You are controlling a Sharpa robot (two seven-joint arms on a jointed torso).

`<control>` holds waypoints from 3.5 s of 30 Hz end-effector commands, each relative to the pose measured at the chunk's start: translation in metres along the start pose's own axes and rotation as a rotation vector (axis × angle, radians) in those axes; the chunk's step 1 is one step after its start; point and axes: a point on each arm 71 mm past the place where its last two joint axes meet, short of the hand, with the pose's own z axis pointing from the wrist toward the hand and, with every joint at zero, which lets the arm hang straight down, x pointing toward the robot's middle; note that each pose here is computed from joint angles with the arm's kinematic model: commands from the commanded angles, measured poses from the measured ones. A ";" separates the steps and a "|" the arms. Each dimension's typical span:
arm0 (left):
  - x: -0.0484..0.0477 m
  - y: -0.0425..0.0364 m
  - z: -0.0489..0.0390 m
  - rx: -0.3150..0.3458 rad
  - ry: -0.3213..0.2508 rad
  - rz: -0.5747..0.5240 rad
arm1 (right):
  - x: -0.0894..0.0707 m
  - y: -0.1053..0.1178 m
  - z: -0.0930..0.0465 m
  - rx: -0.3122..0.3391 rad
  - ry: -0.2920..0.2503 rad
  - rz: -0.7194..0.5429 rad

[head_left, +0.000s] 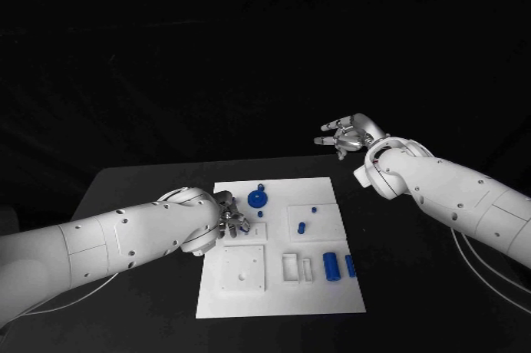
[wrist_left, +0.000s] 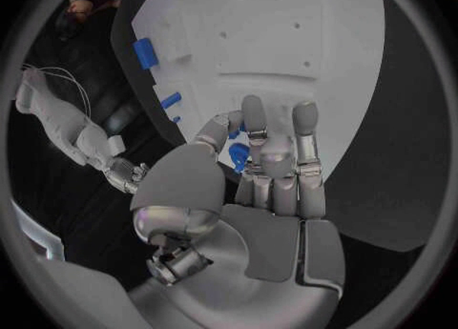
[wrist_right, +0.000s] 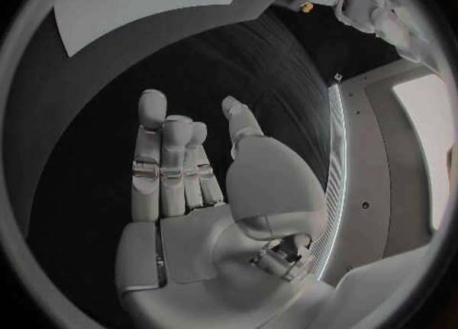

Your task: Assemble the parts on the task board

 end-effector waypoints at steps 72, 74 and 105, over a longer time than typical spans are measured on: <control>0.0106 -0.0062 0.0060 0.009 0.159 -0.004 | 0.012 0.004 0.003 0.004 0.055 0.006; 0.0105 -0.0064 0.0060 0.010 0.161 -0.005 | 0.012 0.004 0.004 0.005 0.057 0.006; 0.0048 -0.0133 0.0110 0.005 0.169 0.023 | 0.016 0.001 0.004 0.013 0.074 0.004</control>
